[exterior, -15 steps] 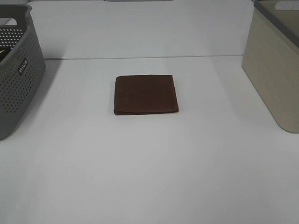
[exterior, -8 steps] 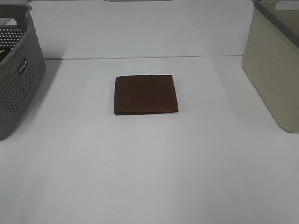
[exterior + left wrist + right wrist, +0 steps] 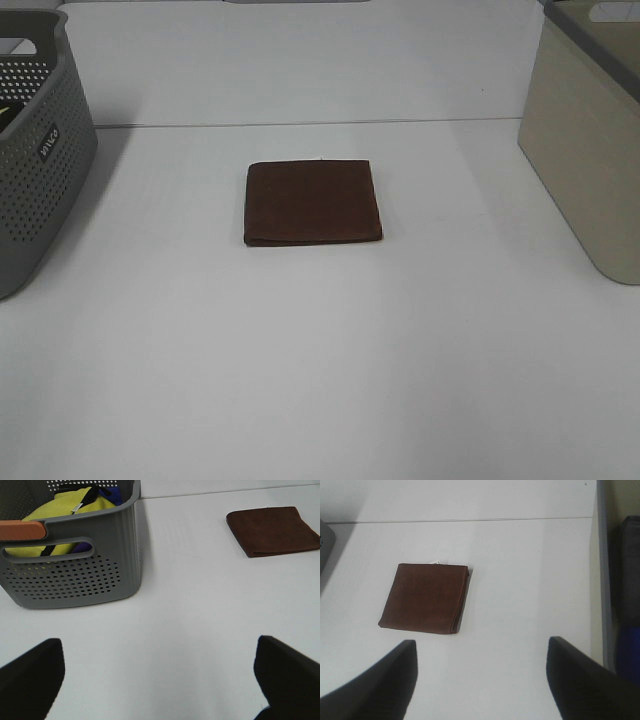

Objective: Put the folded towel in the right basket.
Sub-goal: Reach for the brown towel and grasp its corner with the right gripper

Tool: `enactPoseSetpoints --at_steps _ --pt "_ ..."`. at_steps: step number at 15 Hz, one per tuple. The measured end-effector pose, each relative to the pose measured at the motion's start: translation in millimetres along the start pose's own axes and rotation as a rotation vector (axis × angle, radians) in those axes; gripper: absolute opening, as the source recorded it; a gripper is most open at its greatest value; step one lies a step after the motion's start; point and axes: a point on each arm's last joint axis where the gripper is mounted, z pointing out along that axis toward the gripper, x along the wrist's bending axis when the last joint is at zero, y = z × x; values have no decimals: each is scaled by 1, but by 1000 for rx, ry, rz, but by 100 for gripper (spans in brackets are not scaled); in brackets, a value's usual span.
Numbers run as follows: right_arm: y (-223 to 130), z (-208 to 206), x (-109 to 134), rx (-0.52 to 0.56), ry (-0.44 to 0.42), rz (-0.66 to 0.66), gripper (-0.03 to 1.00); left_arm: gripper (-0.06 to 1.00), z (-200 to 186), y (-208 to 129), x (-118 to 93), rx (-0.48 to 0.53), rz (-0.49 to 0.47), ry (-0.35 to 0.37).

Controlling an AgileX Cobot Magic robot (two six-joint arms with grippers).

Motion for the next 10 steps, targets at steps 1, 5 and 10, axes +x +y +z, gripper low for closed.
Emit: enactPoseSetpoints --at_steps 1,5,10 --pt "11 16 -3 29 18 9 69 98 0 0 0 0 0 0" --pt "32 85 -2 148 64 -21 69 98 0 0 0 0 0 0" --pt "13 207 14 464 189 -29 69 98 0 0 0 0 0 0"
